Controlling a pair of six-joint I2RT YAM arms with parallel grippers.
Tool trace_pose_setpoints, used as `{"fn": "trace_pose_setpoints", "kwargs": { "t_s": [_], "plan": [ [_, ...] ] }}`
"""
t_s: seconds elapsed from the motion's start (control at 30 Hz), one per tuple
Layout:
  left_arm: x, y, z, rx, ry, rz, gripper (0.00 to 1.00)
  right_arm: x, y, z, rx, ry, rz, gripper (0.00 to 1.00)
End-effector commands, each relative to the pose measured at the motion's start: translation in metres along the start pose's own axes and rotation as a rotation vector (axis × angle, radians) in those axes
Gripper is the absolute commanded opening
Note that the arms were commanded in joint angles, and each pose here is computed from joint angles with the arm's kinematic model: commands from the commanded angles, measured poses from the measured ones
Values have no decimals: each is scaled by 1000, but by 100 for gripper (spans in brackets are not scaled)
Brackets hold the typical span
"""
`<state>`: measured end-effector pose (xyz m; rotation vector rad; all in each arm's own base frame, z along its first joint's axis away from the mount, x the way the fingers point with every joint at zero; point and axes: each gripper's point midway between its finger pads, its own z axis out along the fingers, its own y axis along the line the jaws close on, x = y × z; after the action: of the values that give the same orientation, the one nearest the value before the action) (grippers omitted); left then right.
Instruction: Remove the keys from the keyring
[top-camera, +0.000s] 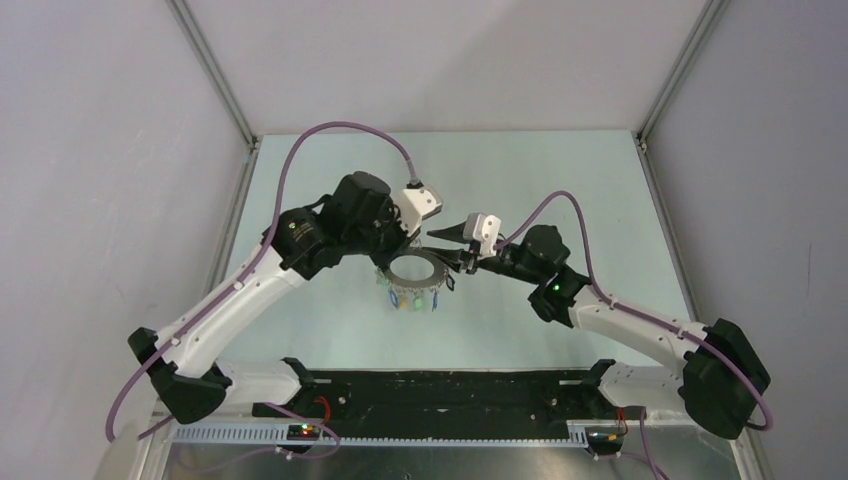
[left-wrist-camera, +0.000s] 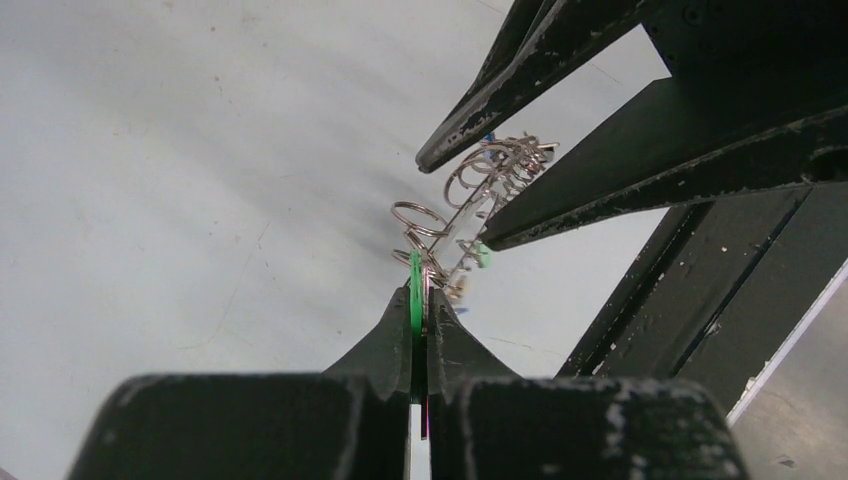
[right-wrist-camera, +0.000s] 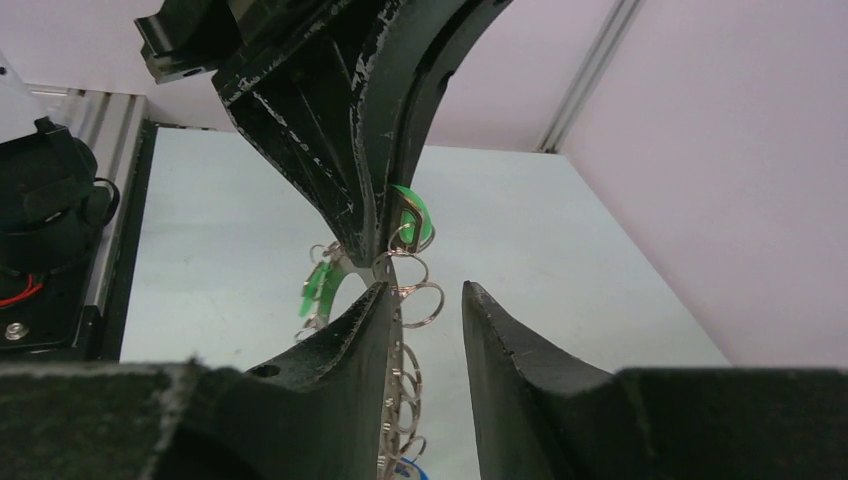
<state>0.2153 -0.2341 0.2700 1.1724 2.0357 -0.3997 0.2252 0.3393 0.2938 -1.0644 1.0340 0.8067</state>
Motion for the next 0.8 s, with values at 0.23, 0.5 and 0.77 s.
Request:
{"fn": "trace_pose_setpoints", "kwargs": {
  "t_s": [0.23, 0.5, 0.77],
  "plan": [
    [-21, -5, -18, 15, -110, 72, 0, -22, 2, 17, -75, -60, -15, 40],
    [-23, -10, -21, 31, -124, 90, 0, -17, 6, 24, -102, -45, -16, 42],
    [-24, -9, -25, 24, -133, 102, 0, -13, 13, 26, -139, -34, -4, 36]
  ]
}}
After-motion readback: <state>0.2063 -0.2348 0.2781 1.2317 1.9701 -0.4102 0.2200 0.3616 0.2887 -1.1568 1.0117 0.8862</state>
